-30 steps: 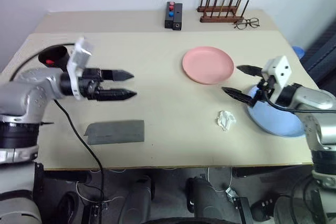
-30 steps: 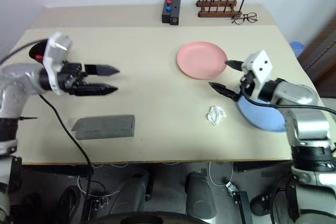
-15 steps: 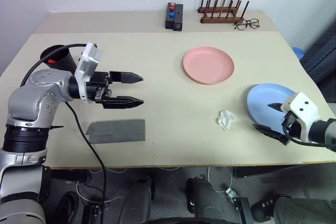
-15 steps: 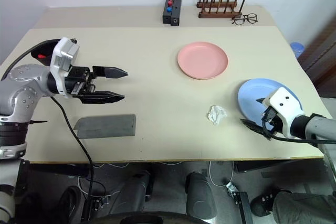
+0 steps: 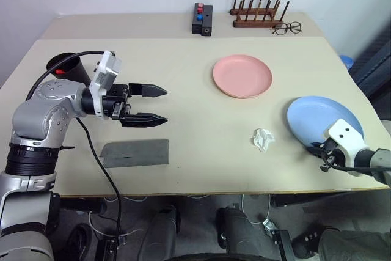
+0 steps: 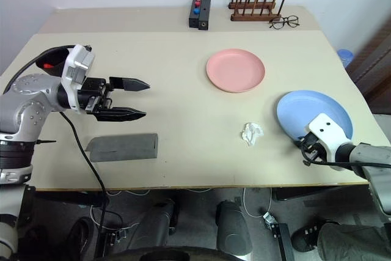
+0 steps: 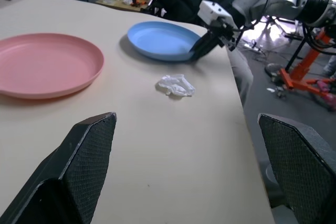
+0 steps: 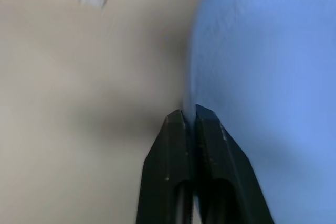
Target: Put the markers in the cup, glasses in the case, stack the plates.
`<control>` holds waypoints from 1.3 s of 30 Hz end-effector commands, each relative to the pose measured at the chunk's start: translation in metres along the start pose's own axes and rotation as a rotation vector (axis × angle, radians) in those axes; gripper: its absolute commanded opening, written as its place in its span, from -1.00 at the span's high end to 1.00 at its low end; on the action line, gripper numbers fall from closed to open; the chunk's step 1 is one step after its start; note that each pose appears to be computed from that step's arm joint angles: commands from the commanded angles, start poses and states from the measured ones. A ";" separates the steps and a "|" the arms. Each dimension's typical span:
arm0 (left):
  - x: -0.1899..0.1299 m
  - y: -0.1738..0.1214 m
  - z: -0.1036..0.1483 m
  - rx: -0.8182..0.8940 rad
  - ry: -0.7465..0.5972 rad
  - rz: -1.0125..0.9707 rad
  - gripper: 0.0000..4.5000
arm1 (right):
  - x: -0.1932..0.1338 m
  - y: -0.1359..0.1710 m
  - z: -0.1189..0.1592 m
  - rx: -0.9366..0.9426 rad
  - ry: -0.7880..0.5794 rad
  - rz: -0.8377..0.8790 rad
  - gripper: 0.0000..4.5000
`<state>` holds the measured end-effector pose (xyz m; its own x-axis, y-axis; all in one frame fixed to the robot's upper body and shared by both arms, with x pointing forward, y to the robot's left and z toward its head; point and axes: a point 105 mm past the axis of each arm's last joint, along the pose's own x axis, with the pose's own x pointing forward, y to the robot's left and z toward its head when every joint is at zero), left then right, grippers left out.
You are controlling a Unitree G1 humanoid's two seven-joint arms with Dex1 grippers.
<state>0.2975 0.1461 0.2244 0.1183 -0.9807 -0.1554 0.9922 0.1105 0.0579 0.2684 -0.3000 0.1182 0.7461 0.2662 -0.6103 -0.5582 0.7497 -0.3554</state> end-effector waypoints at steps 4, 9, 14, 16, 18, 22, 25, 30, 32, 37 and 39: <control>-0.006 0.001 0.013 0.059 -0.019 0.045 -1.00 | -0.002 -0.017 0.033 -0.072 -0.078 -0.051 0.97; -0.010 0.016 0.020 0.082 -0.060 0.140 -1.00 | 0.001 -0.038 0.075 -0.121 -0.212 -0.131 0.97; -0.019 0.038 0.025 0.163 -0.090 0.312 -1.00 | 0.026 -0.035 0.131 -0.189 -0.378 -0.101 0.97; -0.019 0.040 0.026 0.176 -0.102 0.343 -1.00 | 0.037 -0.034 0.149 -0.205 -0.432 -0.097 0.97; -0.019 0.040 0.026 0.176 -0.111 0.364 -1.00 | 0.049 -0.030 0.165 -0.218 -0.471 -0.078 0.97; -0.020 0.041 0.024 0.187 -0.113 0.414 -1.00 | 0.070 -0.017 0.179 -0.250 -0.506 -0.016 0.97; -0.023 0.038 0.022 0.171 -0.128 0.454 -1.00 | 0.090 0.000 0.186 -0.280 -0.522 0.043 0.97; -0.028 0.033 0.021 0.163 -0.128 0.485 -1.00 | 0.109 0.017 0.182 -0.324 -0.518 0.112 0.97; -0.029 0.031 0.021 0.156 -0.128 0.492 -1.00 | 0.115 0.018 0.182 -0.322 -0.522 0.116 0.97; -0.028 0.028 0.020 0.146 -0.129 0.496 -1.00 | 0.121 0.017 0.188 -0.270 -0.534 0.150 0.58; -0.027 0.028 0.020 0.142 -0.130 0.495 -1.00 | 0.119 0.013 0.192 -0.271 -0.546 0.134 0.13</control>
<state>0.3260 0.1715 0.2364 0.5582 -0.8295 0.0170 0.8130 0.5509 0.1884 0.4153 -0.1427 0.1519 0.6854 0.6586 -0.3105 -0.7094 0.5079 -0.4888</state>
